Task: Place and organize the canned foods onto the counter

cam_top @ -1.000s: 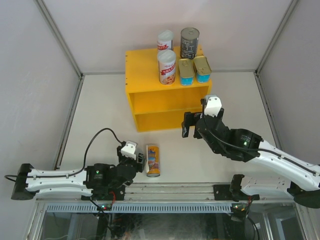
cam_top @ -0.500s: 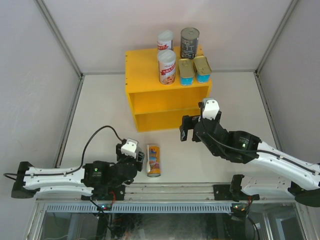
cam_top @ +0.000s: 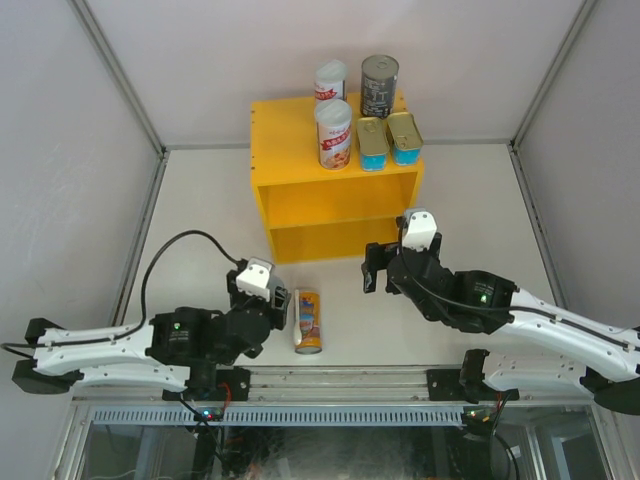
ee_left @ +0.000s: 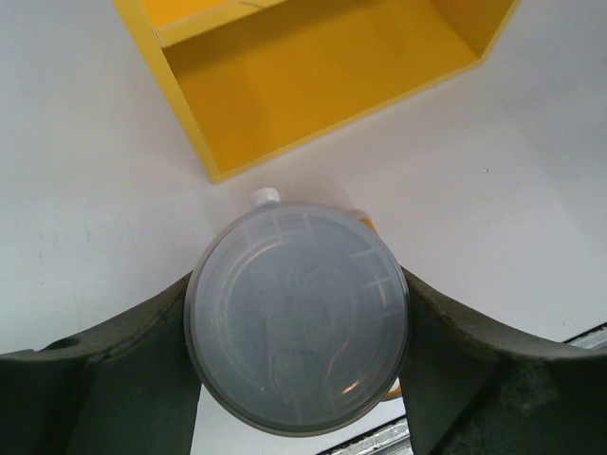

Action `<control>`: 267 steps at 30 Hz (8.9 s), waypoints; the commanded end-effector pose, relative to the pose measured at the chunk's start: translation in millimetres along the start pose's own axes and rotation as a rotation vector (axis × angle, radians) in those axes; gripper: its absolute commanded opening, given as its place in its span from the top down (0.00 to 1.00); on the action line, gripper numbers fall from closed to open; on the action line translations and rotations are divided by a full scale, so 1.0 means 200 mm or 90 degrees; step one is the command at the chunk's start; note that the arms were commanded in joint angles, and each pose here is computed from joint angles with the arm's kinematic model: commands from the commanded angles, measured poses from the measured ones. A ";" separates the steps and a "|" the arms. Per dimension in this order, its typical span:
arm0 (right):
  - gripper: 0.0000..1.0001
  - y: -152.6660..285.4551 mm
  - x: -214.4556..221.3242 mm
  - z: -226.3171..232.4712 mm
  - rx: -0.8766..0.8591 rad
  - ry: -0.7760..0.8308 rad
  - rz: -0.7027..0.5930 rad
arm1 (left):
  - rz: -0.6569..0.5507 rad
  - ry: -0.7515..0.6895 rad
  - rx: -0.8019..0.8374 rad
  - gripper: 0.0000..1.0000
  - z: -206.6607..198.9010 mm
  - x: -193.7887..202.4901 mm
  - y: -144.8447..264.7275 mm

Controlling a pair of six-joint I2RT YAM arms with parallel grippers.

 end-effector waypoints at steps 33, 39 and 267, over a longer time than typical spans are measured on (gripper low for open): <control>0.02 0.03 -0.05 0.06 -0.076 -0.041 -0.025 | -0.209 0.020 -0.048 1.00 0.23 -1.30 0.30; 0.02 0.04 -0.06 0.06 -0.081 -0.043 -0.029 | -0.229 0.020 -0.055 1.00 0.26 -1.48 0.28; 0.02 -0.19 0.29 -0.07 -0.022 -0.103 0.132 | 0.333 0.313 0.009 0.03 -0.24 0.55 -0.63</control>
Point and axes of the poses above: each gripper's point midway between its finger pads, its own y axis back along the fingers, its own z axis along the line the jaws close on, x = y × z, the point moved 3 cm from there along y, back along the fingers, and after that the axes turned 5 degrees about -y, right-handed, at the moved point
